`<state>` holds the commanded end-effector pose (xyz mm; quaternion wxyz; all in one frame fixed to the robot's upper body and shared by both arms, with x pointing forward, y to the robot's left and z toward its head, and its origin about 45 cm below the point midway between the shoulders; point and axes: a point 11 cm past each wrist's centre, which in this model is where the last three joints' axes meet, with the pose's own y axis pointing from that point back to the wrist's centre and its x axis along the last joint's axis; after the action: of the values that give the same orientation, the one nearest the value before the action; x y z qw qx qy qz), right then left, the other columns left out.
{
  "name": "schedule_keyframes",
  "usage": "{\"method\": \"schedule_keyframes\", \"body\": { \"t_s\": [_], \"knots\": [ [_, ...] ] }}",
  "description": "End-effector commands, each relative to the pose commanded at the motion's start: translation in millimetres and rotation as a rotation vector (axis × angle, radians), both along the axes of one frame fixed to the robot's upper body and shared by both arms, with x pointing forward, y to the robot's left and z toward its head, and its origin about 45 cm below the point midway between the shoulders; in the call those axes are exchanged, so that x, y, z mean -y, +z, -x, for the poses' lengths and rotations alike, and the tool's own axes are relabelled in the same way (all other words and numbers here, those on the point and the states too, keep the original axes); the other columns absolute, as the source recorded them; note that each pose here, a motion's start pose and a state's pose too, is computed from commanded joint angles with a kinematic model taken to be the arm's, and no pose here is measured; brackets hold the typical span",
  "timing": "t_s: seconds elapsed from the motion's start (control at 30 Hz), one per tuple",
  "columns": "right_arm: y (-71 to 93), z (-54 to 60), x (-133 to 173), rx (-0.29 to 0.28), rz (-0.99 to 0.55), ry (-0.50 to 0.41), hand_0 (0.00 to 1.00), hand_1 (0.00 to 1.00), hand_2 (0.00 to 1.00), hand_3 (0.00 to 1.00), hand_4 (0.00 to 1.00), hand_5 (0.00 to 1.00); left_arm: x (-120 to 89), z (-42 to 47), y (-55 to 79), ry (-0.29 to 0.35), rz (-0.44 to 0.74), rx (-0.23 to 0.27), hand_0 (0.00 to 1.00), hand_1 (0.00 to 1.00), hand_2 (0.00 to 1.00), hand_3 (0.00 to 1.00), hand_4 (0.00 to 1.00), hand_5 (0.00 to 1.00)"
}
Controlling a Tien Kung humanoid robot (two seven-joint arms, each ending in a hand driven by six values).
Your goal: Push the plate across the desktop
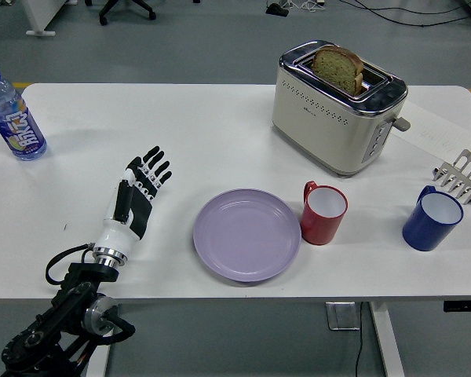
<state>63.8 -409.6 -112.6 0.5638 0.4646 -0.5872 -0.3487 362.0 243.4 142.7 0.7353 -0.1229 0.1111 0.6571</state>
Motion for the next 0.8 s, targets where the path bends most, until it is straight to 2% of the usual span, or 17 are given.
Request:
{"method": "schedule_keyframes", "body": {
  "t_s": [0.23, 0.4, 0.53, 0.57, 0.73, 0.77, 0.8],
  "knots": [
    [0.4, 0.6, 1, 0.003, 0.004, -0.009, 0.601, 0.543, 0.641, 0.615, 0.133, 0.354, -70, -8.5, 19.2, 0.102, -0.056, -0.009, 0.839, 0.834, 0.844, 0.796, 0.467, 0.998],
    [0.7, 0.3, 2, 0.005, 0.006, -0.011, 0.6, 0.543, 0.641, 0.615, 0.133, 0.353, -109, -10.3, 32.9, 0.173, -0.07, -0.008, 0.833, 0.825, 0.83, 0.79, 0.468, 0.998],
    [0.8, 0.5, 3, 0.005, 0.006, -0.014, 0.6, 0.543, 0.641, 0.615, 0.133, 0.353, -133, -7.9, 38.6, 0.213, -0.083, -0.016, 0.833, 0.825, 0.83, 0.79, 0.468, 0.998],
    [0.8, 0.4, 3, 0.006, 0.006, -0.015, 0.6, 0.543, 0.64, 0.615, 0.133, 0.355, -138, -6.7, 39.0, 0.219, -0.088, -0.021, 0.793, 0.763, 0.734, 0.732, 0.466, 0.998],
    [1.5, -2.2, 4, 0.013, 0.007, -0.019, 0.6, 0.543, 0.64, 0.615, 0.133, 0.355, -160, -0.7, 41.2, 0.268, -0.107, -0.037, 0.793, 0.763, 0.734, 0.732, 0.466, 0.998],
    [1.6, -2.5, 4, 0.014, 0.007, -0.02, 0.6, 0.543, 0.64, 0.615, 0.134, 0.355, -164, 0.9, 41.6, 0.283, -0.109, -0.037, 0.578, 0.654, 0.657, 0.659, 0.475, 0.998],
    [1.7, -2.6, 4, 0.015, 0.008, -0.02, 0.6, 0.543, 0.64, 0.615, 0.134, 0.355, -167, 2.1, 41.8, 0.294, -0.112, -0.038, 0.578, 0.654, 0.657, 0.659, 0.475, 0.998]
  ]
}}
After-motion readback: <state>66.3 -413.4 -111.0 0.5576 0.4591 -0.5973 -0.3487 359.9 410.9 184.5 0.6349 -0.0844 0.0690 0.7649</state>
